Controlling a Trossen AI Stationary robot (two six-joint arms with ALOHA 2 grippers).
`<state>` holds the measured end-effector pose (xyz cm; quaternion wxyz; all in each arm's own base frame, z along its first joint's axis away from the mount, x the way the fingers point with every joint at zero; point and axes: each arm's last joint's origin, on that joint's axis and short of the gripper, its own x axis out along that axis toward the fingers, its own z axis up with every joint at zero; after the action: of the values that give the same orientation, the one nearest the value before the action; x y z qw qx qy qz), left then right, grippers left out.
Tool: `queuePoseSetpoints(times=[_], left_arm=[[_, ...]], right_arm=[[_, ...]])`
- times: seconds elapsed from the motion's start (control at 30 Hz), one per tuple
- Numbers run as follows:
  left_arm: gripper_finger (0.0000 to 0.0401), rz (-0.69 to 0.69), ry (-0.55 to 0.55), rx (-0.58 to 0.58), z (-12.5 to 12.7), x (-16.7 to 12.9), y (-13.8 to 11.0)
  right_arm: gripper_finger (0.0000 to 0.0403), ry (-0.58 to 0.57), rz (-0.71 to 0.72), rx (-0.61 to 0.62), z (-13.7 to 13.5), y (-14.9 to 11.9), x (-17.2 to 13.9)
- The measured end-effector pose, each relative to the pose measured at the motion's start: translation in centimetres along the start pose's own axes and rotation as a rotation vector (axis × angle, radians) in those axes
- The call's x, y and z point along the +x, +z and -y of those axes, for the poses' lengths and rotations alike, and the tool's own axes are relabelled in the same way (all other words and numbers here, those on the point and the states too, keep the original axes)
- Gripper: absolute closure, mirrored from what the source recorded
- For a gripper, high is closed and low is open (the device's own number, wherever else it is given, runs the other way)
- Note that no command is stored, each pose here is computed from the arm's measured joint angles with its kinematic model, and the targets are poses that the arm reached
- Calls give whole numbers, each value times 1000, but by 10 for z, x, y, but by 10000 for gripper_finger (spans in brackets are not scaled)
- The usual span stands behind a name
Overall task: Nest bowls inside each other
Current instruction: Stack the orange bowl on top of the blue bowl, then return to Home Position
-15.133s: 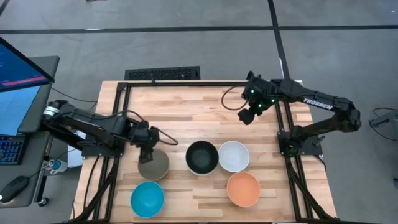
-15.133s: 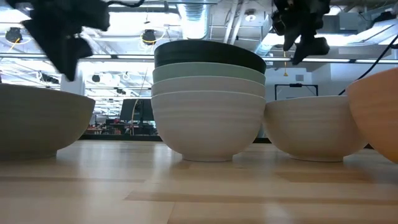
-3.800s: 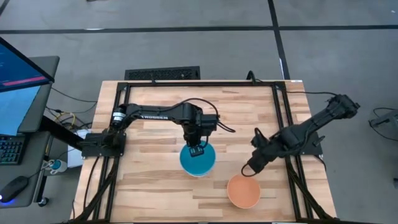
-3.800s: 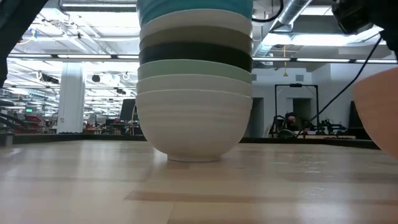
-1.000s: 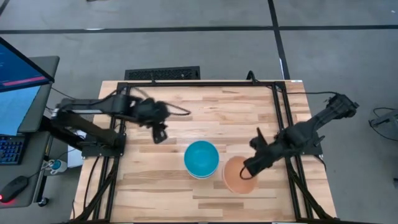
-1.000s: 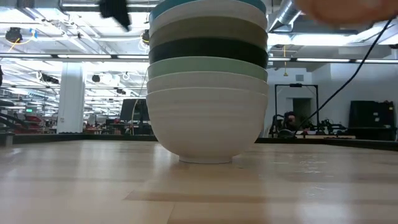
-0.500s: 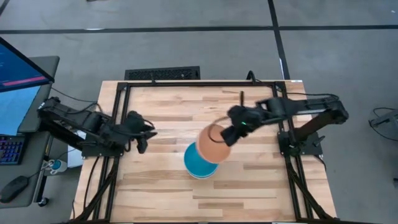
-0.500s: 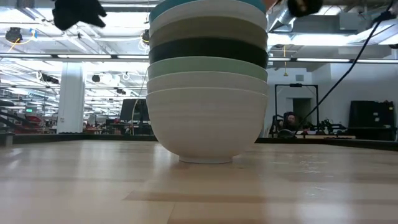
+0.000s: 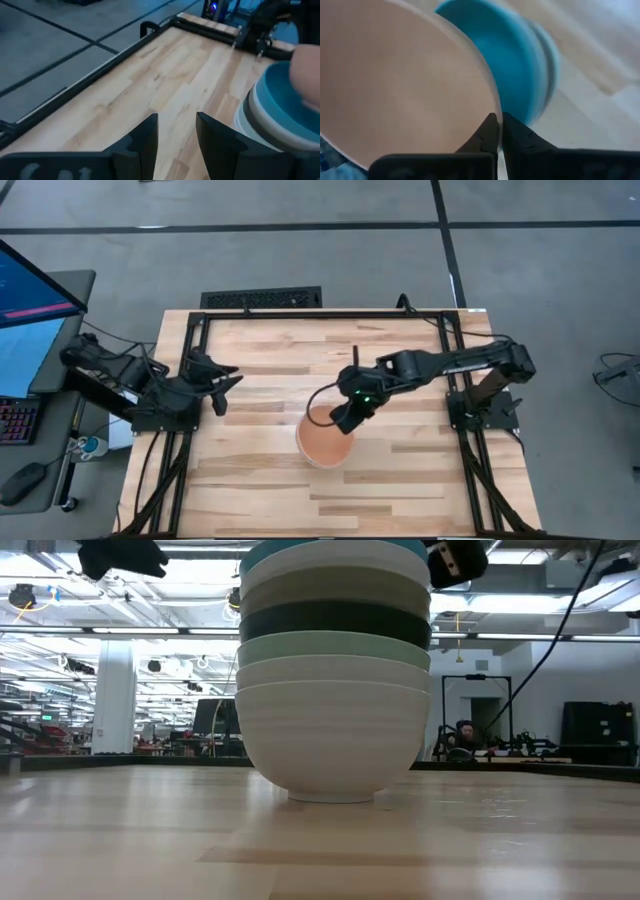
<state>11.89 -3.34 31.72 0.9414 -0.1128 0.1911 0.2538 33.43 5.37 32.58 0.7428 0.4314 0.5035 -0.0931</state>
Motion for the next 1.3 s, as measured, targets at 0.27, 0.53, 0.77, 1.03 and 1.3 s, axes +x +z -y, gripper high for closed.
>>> queuePoseSetpoints(times=[0.27, 0.53, 0.77, 1.03, 1.3], left_arm=[[279, 34, -38, -36, -9, 5, -21], [279, 190, -123, -12, -24, -1, -30], [279, 250, -120, -55, -39, -11, -31], [279, 277, -150, -232, -44, -16, -28], [279, 531, -497, -227, -65, -81, 48]], right_arm=[[357, -30, 3, 79, -2, 0, 13], [303, -122, 4, 150, 5, -5, 13], [280, -31, 90, 170, -2, -2, -2], [276, 113, 185, 111, -12, -8, -35], [276, 495, 178, -28, -21, -18, -116]])
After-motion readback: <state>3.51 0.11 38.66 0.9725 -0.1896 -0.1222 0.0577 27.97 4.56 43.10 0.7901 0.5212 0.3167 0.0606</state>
